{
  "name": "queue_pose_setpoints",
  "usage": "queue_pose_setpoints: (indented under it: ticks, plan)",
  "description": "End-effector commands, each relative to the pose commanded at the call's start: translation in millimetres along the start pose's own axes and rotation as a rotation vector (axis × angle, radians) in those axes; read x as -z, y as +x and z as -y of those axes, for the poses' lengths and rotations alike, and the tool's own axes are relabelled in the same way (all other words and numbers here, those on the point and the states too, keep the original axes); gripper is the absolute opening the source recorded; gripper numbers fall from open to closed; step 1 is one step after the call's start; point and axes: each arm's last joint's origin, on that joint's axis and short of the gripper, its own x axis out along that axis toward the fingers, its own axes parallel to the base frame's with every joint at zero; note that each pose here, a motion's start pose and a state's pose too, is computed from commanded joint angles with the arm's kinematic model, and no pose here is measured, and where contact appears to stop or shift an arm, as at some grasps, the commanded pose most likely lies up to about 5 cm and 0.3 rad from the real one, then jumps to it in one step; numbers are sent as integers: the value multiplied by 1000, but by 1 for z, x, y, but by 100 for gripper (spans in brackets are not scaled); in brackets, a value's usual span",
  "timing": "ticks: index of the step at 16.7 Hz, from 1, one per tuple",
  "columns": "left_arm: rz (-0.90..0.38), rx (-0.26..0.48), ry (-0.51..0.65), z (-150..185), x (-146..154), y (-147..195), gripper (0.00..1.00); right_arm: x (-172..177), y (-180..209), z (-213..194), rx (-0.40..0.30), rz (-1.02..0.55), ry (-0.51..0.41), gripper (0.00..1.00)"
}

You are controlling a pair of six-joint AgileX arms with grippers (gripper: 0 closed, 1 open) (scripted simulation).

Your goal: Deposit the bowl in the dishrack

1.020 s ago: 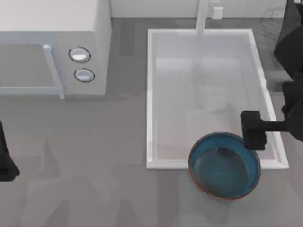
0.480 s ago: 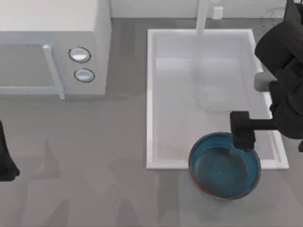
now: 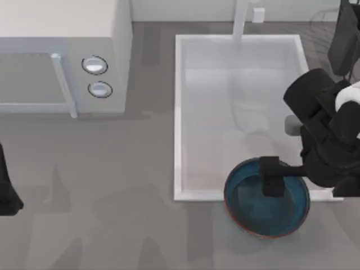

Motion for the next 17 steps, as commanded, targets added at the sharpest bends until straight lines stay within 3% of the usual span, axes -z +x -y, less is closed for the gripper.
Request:
queue_pose_setpoints:
  ticks: [7, 17]
  plan:
    - [0, 0, 0, 0, 0, 0, 100, 4, 22, 2, 4, -8, 0, 100]
    - [0, 0, 0, 0, 0, 0, 100, 4, 22, 2, 4, -8, 0, 25]
